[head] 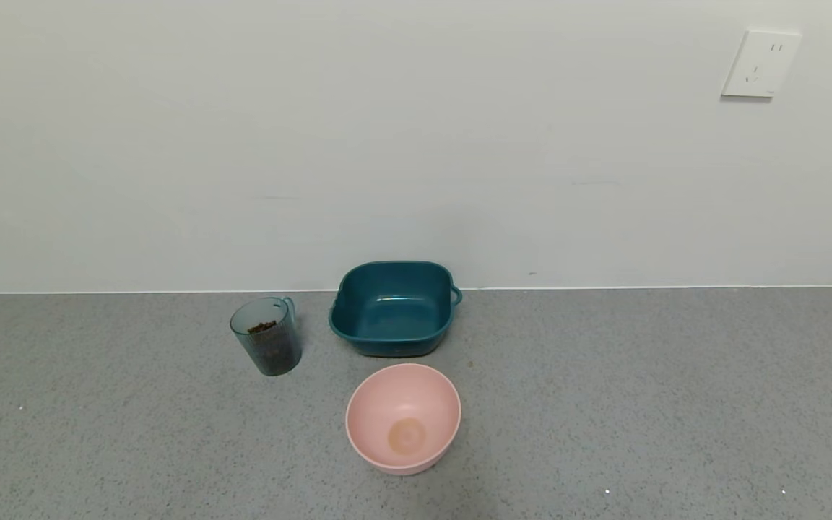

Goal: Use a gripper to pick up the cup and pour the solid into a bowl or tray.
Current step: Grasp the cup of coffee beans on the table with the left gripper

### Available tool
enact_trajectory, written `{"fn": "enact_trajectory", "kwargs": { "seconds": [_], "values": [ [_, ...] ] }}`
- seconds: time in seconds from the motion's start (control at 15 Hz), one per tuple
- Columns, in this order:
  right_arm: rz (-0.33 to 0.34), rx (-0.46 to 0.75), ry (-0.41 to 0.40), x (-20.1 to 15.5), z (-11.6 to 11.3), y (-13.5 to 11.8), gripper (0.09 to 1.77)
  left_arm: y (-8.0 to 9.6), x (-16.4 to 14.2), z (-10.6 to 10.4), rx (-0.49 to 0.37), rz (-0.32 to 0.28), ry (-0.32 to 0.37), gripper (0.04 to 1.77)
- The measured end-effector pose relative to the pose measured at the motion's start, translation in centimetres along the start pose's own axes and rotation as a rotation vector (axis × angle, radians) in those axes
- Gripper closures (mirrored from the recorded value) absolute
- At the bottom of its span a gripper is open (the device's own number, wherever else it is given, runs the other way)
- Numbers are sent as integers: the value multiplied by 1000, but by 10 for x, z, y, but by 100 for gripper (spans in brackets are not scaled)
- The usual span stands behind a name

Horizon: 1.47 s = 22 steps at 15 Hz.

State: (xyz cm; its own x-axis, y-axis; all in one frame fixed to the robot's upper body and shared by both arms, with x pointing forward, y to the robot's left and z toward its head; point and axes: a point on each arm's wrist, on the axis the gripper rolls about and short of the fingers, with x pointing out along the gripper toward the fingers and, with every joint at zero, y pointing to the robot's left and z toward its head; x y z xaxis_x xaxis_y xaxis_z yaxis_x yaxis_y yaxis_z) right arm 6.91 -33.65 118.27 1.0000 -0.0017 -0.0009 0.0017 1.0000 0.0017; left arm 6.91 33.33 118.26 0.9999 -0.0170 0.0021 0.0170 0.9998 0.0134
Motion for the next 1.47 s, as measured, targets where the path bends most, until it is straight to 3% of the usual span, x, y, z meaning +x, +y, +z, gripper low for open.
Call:
{"fn": "enact_trajectory", "kwargs": {
  "seconds": [0.67,1.47],
  "values": [
    [0,0,0,0,0,0,15,0,-2,7,25,-17,-16,9],
    [0,0,0,0,0,0,15,1,-13,99,34,-23,-100,9]
  ]
}}
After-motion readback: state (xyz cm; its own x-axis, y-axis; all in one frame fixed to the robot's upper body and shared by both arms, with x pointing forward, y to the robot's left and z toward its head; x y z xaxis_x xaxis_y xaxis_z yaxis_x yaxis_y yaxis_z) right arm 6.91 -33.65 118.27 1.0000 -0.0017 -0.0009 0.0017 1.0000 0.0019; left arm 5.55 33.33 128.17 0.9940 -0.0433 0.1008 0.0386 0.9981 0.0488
